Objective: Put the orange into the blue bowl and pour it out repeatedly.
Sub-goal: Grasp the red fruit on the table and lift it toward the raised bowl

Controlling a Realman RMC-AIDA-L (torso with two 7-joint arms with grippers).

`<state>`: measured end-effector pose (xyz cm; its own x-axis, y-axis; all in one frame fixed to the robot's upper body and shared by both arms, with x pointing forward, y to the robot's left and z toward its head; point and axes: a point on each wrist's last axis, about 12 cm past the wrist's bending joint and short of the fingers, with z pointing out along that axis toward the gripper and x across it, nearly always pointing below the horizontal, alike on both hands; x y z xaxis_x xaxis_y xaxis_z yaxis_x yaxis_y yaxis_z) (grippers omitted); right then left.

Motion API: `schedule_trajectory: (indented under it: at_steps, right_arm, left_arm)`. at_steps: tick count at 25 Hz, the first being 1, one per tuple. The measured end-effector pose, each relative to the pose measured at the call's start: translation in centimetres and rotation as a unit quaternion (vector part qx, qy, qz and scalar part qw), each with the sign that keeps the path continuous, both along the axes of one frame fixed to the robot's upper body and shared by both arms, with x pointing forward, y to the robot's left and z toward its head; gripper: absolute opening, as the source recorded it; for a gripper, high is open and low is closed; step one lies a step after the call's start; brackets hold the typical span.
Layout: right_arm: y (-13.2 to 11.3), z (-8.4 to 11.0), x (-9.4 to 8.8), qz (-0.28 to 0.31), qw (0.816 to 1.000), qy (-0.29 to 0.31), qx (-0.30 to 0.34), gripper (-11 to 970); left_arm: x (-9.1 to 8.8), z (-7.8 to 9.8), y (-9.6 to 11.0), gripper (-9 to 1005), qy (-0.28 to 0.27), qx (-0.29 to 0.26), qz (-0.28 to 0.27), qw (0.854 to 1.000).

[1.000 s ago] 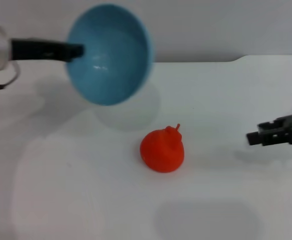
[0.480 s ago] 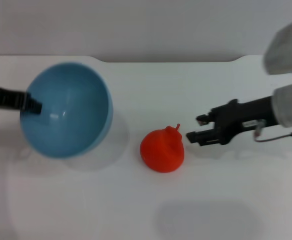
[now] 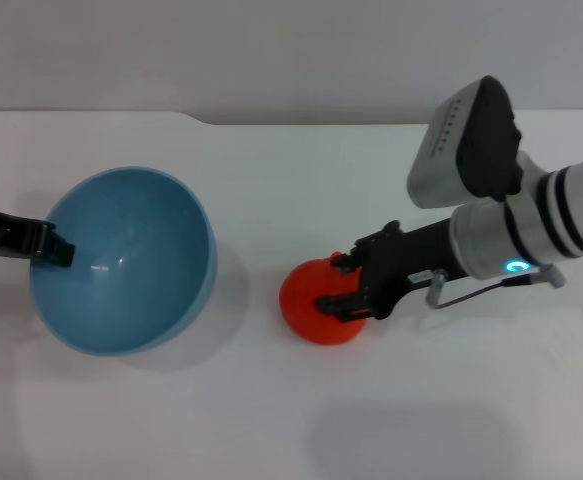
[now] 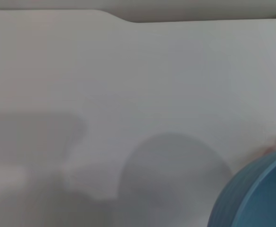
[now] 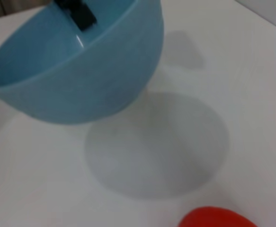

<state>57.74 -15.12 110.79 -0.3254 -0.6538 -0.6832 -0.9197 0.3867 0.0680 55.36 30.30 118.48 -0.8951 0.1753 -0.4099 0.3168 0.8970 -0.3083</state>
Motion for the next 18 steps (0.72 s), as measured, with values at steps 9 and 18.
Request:
schedule_trajectory:
  at_steps: [9,18]
  right_arm:
    - [0.4,-2.5,-0.3,-0.021,1.0,0.018,-0.002,486]
    - [0.6,-4.0,-0.2,-0.049,0.999,0.011,-0.003,449]
  left_arm:
    - [0.3,-0.1,-2.0,-1,0.003,0.022,-0.044,0.999]
    - [0.5,0.1,-2.4,-1,0.003,0.024,-0.052,0.998]
